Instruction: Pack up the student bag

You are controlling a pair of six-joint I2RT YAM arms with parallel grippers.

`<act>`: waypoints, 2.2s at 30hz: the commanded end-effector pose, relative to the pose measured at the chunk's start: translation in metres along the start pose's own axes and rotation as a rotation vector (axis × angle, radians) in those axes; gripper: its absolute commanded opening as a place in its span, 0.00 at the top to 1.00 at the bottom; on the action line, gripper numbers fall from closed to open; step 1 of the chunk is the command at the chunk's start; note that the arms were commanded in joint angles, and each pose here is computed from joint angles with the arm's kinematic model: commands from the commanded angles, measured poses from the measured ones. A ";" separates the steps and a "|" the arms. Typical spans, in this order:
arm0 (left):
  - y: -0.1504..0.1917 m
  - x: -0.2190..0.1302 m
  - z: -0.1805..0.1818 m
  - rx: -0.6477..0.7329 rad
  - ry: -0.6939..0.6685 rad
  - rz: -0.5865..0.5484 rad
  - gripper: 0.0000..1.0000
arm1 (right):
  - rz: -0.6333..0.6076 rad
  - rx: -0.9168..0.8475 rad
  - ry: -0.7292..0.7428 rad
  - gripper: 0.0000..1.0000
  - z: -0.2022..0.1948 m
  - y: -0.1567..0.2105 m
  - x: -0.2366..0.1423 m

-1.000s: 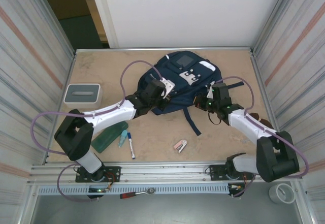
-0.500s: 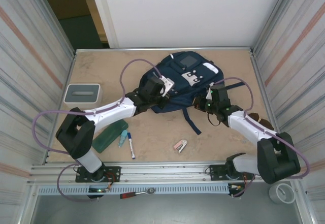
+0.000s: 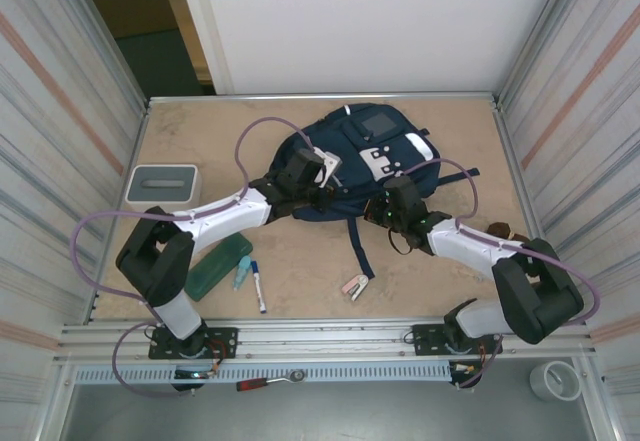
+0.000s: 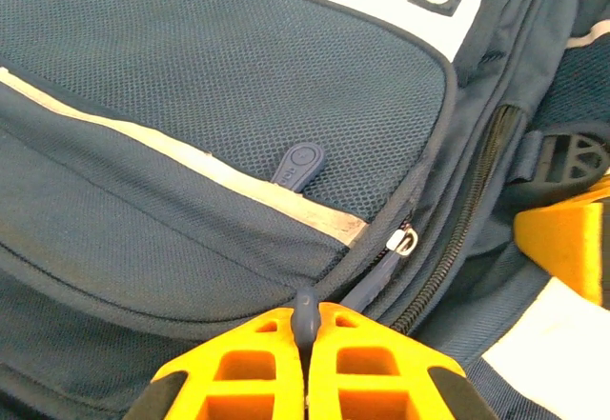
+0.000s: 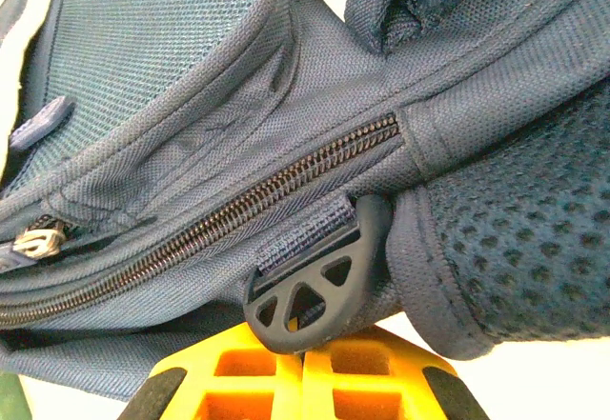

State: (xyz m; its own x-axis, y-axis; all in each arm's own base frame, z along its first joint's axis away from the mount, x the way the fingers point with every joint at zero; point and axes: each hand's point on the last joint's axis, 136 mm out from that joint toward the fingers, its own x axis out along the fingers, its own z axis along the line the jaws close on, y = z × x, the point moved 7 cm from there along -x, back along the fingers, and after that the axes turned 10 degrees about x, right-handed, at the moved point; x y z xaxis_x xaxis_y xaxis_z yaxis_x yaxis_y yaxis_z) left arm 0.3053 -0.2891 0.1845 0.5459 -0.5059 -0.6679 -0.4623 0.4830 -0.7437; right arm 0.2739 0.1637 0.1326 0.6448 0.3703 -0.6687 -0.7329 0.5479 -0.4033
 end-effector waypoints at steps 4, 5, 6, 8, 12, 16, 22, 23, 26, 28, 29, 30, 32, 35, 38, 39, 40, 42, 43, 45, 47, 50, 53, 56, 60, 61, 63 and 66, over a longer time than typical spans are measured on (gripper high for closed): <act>-0.028 -0.018 -0.018 -0.043 0.154 -0.190 1.00 | 0.009 0.057 -0.107 1.00 0.024 0.006 0.010; -0.030 -0.018 -0.020 -0.047 0.171 -0.199 1.00 | 0.011 0.057 -0.114 1.00 0.027 0.007 0.011; -0.033 -0.020 -0.022 -0.052 0.191 -0.210 1.00 | 0.014 0.054 -0.120 1.00 0.030 0.009 0.012; -0.038 -0.021 -0.023 -0.056 0.208 -0.228 1.00 | 0.018 0.045 -0.128 1.00 0.036 0.012 0.014; -0.047 -0.025 -0.021 -0.046 0.196 -0.243 1.00 | 0.020 0.033 -0.125 1.00 0.040 0.016 0.015; -0.048 -0.033 -0.008 -0.024 0.122 -0.238 1.00 | 0.006 0.035 -0.081 1.00 0.028 0.013 0.014; -0.017 -0.040 0.039 -0.037 -0.077 -0.147 1.00 | -0.059 0.062 -0.006 1.00 -0.004 -0.008 -0.006; -0.011 -0.042 0.047 -0.036 -0.107 -0.133 1.00 | -0.074 0.068 0.003 1.00 -0.008 -0.013 -0.011; 0.001 -0.047 0.067 -0.042 -0.181 -0.102 1.00 | -0.121 0.082 0.036 1.00 -0.021 -0.023 -0.026; 0.005 -0.050 0.077 -0.050 -0.206 -0.091 1.00 | -0.146 0.088 0.044 1.00 -0.025 -0.029 -0.034; 0.007 -0.050 0.081 -0.053 -0.217 -0.086 1.00 | -0.160 0.093 0.043 1.00 -0.026 -0.032 -0.038; 0.008 -0.051 0.085 -0.052 -0.226 -0.082 1.00 | -0.168 0.096 0.038 1.00 -0.027 -0.034 -0.041; 0.009 -0.050 0.092 -0.059 -0.251 -0.070 1.00 | -0.174 0.089 0.024 1.00 -0.026 -0.036 -0.046; 0.009 -0.051 0.102 -0.074 -0.286 -0.058 1.00 | -0.155 0.062 0.003 1.00 -0.024 -0.039 -0.049; 0.008 -0.054 0.109 -0.096 -0.299 -0.062 1.00 | -0.117 0.019 0.027 1.00 -0.028 -0.046 -0.050; 0.006 -0.056 0.110 -0.098 -0.298 -0.070 1.00 | -0.096 0.007 0.040 1.00 -0.030 -0.048 -0.050; 0.004 -0.058 0.110 -0.099 -0.294 -0.081 1.00 | -0.077 0.009 0.058 1.00 -0.034 -0.051 -0.049; -0.003 -0.060 0.106 -0.101 -0.251 -0.114 1.00 | -0.050 0.026 0.065 1.00 -0.039 -0.058 -0.048; -0.009 -0.062 0.103 -0.107 -0.215 -0.137 1.00 | -0.038 0.039 0.061 1.00 -0.040 -0.063 -0.048; -0.020 -0.063 0.094 -0.118 -0.143 -0.173 1.00 | -0.028 0.062 0.053 1.00 -0.040 -0.075 -0.047; -0.036 -0.064 0.077 -0.101 -0.072 -0.210 1.00 | -0.001 0.091 0.039 1.00 -0.039 -0.092 -0.044; -0.055 -0.068 0.055 -0.072 0.004 -0.255 1.00 | 0.029 0.119 0.045 0.99 -0.044 -0.118 -0.036; -0.071 -0.071 0.040 -0.073 0.067 -0.295 1.00 | 0.080 0.167 0.021 0.90 -0.050 -0.140 -0.030; -0.081 -0.070 0.036 -0.065 0.053 -0.300 1.00 | 0.080 0.169 0.004 0.70 -0.048 -0.145 -0.034; -0.087 -0.067 0.033 -0.048 0.015 -0.287 1.00 | 0.071 0.174 0.003 0.50 -0.051 -0.130 -0.049; -0.088 -0.066 0.032 -0.043 0.011 -0.285 1.00 | 0.073 0.180 -0.005 0.47 -0.052 -0.124 -0.053; -0.089 -0.064 0.029 -0.035 0.009 -0.284 1.00 | 0.080 0.201 -0.035 0.41 -0.052 -0.109 -0.061; -0.091 -0.064 0.026 -0.027 0.005 -0.284 1.00 | 0.121 0.218 -0.105 0.23 -0.044 -0.081 -0.063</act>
State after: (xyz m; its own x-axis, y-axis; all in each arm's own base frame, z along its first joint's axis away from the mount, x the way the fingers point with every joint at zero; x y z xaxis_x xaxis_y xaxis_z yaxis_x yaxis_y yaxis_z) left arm 0.3249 -0.2737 0.2586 0.5963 -0.5933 -0.5408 -0.4011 0.3634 -0.8409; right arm 0.2982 0.0442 0.1794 0.6057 0.4309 -0.6689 -0.7180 0.6583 -0.2262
